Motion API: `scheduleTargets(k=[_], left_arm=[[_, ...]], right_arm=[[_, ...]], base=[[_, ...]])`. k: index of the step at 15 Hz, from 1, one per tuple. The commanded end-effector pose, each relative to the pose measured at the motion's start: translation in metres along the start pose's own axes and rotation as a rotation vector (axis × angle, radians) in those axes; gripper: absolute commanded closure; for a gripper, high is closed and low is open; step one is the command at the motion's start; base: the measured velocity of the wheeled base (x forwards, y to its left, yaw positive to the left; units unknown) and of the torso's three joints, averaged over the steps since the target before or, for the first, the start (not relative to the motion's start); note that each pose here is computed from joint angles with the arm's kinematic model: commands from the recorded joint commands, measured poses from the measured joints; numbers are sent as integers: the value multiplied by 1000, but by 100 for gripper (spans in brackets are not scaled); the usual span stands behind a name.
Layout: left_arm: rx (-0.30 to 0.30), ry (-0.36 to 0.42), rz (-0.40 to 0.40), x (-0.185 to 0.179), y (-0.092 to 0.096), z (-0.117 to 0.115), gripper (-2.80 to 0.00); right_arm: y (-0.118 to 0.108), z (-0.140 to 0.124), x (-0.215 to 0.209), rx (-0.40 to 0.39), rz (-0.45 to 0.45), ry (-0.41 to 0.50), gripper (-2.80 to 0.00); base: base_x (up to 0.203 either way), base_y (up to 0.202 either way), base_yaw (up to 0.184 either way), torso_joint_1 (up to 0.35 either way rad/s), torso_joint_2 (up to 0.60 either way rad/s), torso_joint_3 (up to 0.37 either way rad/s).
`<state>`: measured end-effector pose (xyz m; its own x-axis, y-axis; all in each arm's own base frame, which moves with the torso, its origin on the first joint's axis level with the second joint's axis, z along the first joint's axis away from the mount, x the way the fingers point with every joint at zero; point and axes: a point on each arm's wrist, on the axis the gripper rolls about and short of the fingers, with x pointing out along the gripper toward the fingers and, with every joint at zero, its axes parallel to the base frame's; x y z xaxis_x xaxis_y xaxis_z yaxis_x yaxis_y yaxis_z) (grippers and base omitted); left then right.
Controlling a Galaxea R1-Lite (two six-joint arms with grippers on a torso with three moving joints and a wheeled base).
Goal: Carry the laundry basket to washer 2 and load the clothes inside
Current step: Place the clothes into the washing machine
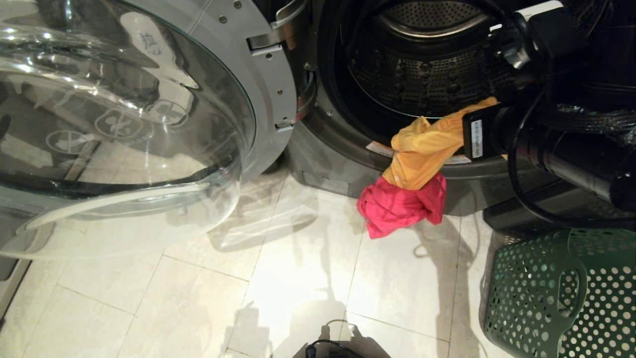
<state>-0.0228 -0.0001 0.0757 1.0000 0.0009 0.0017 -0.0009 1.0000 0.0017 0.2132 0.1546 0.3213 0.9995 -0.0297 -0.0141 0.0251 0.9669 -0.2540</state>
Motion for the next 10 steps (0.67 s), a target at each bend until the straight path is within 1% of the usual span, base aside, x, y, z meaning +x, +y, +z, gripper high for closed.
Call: scheduleTargets(k=[1, 3, 5, 10], left_arm=[[1, 1, -1, 0, 0, 0, 0], [1, 0, 0, 0, 0, 0, 0], [1, 0, -1, 0, 0, 0, 0], [1, 1, -1, 0, 0, 0, 0]], right_arm=[[-24, 8, -24, -5, -3, 6, 0], [-40, 8, -42, -31, 13, 31, 0], [-52, 8, -57, -43, 50, 37, 0], [-73, 10, -80, -51, 54, 37, 0]], base=[[0, 0, 0, 0, 0, 0], [0, 0, 0, 0, 0, 0], [0, 0, 0, 0, 0, 0], [0, 0, 0, 0, 0, 0]])
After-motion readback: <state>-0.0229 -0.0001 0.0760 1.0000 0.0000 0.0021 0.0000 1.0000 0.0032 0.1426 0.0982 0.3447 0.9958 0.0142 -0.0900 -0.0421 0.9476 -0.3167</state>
